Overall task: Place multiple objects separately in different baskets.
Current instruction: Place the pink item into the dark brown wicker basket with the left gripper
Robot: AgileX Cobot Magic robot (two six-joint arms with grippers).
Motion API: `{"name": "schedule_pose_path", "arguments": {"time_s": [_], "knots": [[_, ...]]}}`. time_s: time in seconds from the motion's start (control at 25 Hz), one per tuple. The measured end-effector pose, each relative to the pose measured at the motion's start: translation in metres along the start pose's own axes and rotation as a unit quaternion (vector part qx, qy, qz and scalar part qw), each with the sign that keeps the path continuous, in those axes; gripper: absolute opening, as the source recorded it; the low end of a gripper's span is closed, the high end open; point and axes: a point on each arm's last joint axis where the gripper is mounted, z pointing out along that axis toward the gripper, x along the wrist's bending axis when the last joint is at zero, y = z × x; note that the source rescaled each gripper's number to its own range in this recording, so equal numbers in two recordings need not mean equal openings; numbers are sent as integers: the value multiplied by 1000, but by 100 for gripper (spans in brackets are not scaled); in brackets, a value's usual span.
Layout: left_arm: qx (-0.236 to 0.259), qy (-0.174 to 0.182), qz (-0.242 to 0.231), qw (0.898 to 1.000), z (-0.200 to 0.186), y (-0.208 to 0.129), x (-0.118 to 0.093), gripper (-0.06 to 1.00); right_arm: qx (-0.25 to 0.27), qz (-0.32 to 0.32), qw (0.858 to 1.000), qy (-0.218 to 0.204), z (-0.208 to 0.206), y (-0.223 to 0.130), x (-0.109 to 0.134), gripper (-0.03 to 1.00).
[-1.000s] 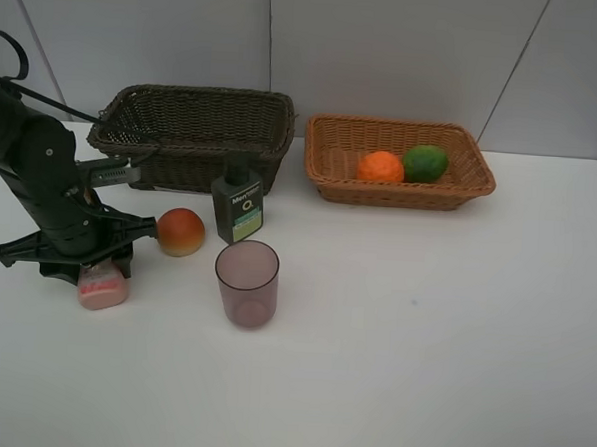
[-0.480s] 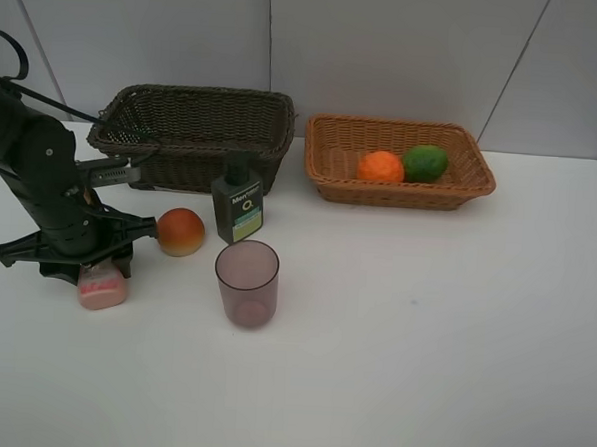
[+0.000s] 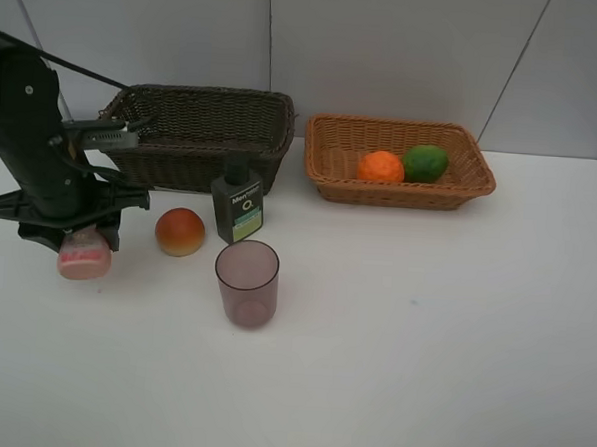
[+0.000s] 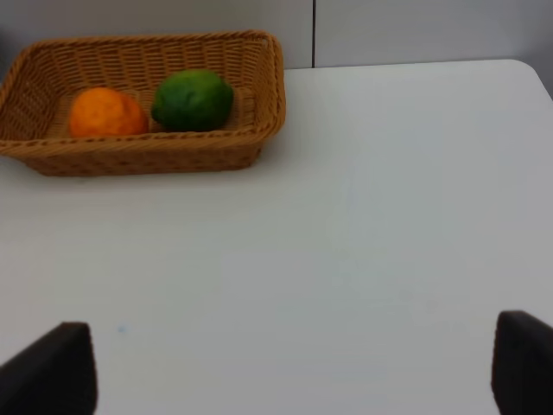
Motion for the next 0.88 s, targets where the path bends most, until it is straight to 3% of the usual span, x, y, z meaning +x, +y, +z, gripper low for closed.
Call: {"name": "schedule_pose_path", "arguments": {"time_s": [0.24, 0.44, 0.64, 0.88], "knots": [[-65, -22, 62, 996, -58, 28, -6, 65, 0, 0, 1000, 0, 0, 0, 0, 97], [-125, -34, 114, 985, -83, 49, -12, 65, 0, 0, 1000, 0, 0, 0, 0, 97], [-215, -60, 131, 966, -87, 68, -17, 65, 0, 0, 1000, 0, 0, 0, 0, 97], [-279, -89, 127, 948, -66, 93, -21, 65, 0, 0, 1000, 0, 0, 0, 0, 97]]}}
